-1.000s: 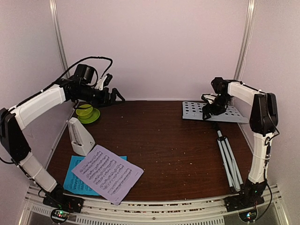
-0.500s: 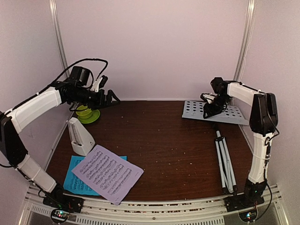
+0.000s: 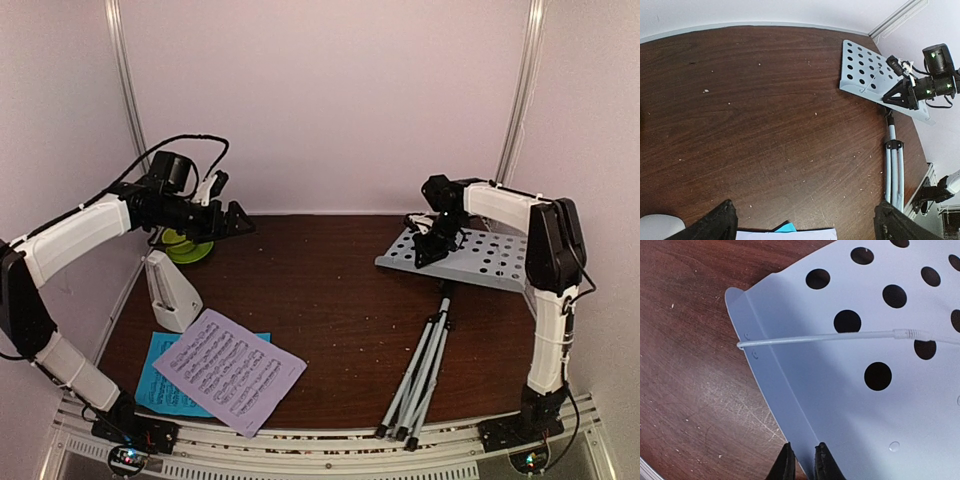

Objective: Set up the instrument practice props

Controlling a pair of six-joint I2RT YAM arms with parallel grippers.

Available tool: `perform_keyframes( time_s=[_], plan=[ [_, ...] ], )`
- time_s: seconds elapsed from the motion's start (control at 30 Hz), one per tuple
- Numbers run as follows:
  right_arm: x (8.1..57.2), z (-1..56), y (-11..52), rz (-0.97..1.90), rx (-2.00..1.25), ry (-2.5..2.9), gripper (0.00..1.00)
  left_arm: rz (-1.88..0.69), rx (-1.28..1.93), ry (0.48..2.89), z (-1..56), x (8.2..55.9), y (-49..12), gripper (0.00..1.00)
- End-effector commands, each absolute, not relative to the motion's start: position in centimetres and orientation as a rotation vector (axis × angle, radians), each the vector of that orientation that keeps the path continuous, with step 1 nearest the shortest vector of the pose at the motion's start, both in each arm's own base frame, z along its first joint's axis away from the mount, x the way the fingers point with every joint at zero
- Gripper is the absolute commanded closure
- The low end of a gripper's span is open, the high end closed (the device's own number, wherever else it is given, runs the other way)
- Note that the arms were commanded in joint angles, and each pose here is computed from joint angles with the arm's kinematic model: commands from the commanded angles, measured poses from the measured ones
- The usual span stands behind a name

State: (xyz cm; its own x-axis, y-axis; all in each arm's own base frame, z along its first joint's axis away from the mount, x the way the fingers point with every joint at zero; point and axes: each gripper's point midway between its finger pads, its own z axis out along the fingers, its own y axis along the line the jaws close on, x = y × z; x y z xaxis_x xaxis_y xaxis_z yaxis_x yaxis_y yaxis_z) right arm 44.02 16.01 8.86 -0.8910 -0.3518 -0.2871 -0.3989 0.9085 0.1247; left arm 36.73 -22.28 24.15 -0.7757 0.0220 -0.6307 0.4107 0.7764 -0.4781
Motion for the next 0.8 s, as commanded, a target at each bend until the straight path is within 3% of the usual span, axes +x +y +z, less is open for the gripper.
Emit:
perform_keyframes(
  time_s=[0.0,0.1,0.17,0.23,0.33,0.57,0.77],
  plan=[
    [44.5,12.4,16.4,0.344,-0.358,2.766,0.9,-0.862,0.317,2.26,25.8,36.9,-22.4,0.02],
    [43.5,13.1,15.7,0.307,-0.373,2.798,0.76,-0.864,0.317,2.256,25.9,36.8,-22.4,0.02],
    [42.6,13.4,14.9,0.261,-0.376,2.825,0.55,-0.857,0.317,2.259,25.9,36.8,-22.3,0.02],
    [41.2,13.5,14.0,0.215,-0.364,2.853,0.42,-0.848,0.318,2.26,26.0,36.7,-22.1,0.02],
    [38.8,13.1,12.2,0.13,-0.341,2.886,0.31,-0.843,0.318,2.254,26.1,36.5,-22.0,0.02],
    [35.0,11.1,8.7,0.015,-0.268,2.955,0.29,-0.858,0.325,2.246,26.3,36.4,-22.2,0.02],
    [34.1,10.6,9.0,0.084,-0.287,2.949,0.32,-0.875,0.329,2.241,26.3,36.4,-22.4,0.02]
  ],
)
